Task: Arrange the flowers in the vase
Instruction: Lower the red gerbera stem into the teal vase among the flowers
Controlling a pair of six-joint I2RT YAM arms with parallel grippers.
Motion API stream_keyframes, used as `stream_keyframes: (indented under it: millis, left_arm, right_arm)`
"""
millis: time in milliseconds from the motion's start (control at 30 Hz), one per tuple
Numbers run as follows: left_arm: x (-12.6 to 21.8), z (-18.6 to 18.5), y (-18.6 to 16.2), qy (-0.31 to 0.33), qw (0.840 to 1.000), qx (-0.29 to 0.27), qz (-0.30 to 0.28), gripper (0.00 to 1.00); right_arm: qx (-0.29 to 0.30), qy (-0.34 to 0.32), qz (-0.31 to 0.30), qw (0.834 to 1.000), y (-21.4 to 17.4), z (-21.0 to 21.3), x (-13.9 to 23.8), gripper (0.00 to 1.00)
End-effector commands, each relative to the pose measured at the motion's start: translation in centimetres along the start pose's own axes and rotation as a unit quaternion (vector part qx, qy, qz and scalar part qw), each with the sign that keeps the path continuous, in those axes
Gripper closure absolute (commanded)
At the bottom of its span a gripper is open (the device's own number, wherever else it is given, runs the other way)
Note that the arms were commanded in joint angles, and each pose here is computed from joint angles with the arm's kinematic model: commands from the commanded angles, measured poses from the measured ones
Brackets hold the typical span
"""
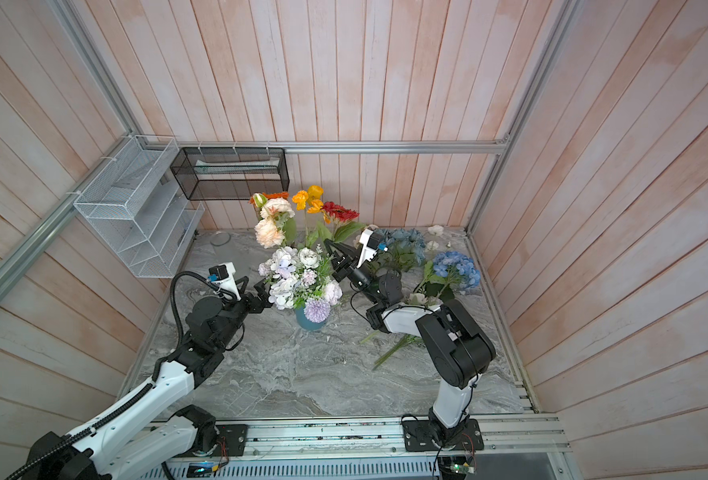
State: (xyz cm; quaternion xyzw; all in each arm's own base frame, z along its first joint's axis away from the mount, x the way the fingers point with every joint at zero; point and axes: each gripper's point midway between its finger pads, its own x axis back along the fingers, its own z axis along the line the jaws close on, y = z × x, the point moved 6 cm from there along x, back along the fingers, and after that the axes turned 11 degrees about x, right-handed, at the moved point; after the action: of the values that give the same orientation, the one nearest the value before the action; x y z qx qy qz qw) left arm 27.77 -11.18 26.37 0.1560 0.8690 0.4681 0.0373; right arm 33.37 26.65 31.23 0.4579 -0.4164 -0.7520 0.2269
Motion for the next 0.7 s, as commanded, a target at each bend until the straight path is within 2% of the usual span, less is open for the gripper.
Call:
stream_keyframes:
  millis: [0,167,400,433,567,667]
  left_arm:
    - [0.0,0.2,0.1,0.006,1.000,-0.002,-0.002,0.00]
    - [0.5,0.3,0.4,0.016,1.000,-0.018,0.003,0.00]
    - [1.5,0.5,0.3,0.027,0.999,-0.024,0.014,0.00]
    - [1.5,0.5,0.3,0.027,0.999,-0.022,0.014,0.00]
    - [1.6,0.4,0.0,0.019,1.000,-0.013,0.020,0.00]
    - [1.8,0.3,-0.3,0.008,0.999,-0.012,0.029,0.00]
  right_arm:
    - [-0.009,0.011,0.010,1.000,1.1,0.0,0.1,0.75]
    - [-0.009,0.018,0.010,1.000,2.7,-0.3,0.7,0.61]
    - [0.011,0.010,0.021,1.000,4.2,-0.3,1.6,0.58]
    - [0.015,0.008,0.021,1.000,4.3,-0.4,1.6,0.60]
    - [0.021,0.004,0.037,0.999,3.5,-1.0,1.3,0.83]
    - [0.015,0.012,0.051,0.999,2.5,-1.7,1.3,0.92]
